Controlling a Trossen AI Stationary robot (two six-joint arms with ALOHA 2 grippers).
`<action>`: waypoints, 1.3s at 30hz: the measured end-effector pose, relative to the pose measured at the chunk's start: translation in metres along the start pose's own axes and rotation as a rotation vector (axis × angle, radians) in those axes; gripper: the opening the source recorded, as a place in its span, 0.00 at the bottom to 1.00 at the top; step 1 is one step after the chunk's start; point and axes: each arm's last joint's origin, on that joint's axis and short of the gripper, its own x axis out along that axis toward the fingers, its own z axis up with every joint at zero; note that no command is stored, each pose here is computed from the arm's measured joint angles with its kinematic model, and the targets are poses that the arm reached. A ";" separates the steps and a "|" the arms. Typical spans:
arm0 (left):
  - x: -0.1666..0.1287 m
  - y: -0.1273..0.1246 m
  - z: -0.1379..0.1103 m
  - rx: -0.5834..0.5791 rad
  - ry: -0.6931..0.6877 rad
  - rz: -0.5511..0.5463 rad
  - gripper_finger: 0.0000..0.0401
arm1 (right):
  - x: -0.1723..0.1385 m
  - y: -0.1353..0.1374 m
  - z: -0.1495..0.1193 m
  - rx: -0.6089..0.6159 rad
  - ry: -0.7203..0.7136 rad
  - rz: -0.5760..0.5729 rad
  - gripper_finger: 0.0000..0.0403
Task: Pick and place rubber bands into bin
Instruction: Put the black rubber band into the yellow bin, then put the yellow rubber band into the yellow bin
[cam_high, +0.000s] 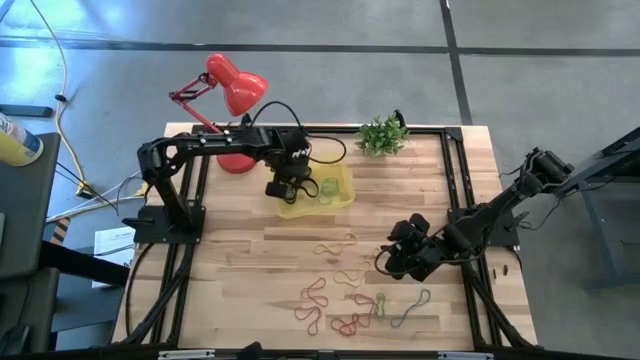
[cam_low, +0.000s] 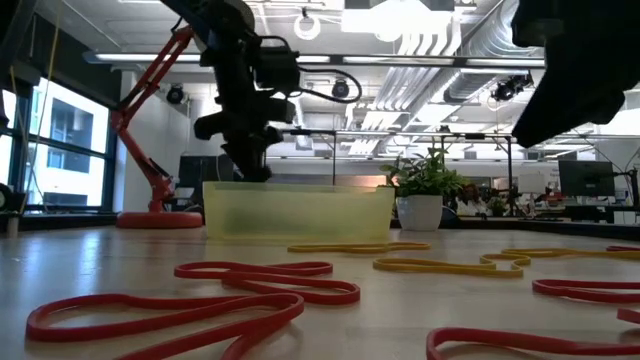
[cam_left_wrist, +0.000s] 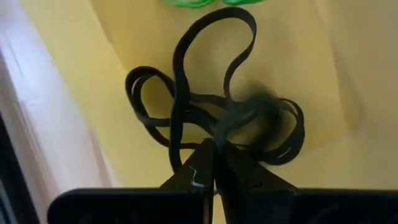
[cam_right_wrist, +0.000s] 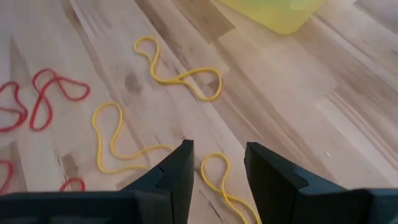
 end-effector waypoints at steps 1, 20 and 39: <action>0.003 -0.001 -0.001 -0.002 0.000 0.000 0.00 | 0.001 0.000 0.001 0.000 -0.005 0.001 0.33; 0.010 0.001 -0.003 -0.014 0.015 0.105 0.04 | 0.007 -0.002 0.013 0.031 -0.038 0.007 0.33; -0.033 -0.012 0.015 0.033 -0.069 0.033 0.40 | 0.007 -0.003 0.009 -0.010 0.061 0.029 0.33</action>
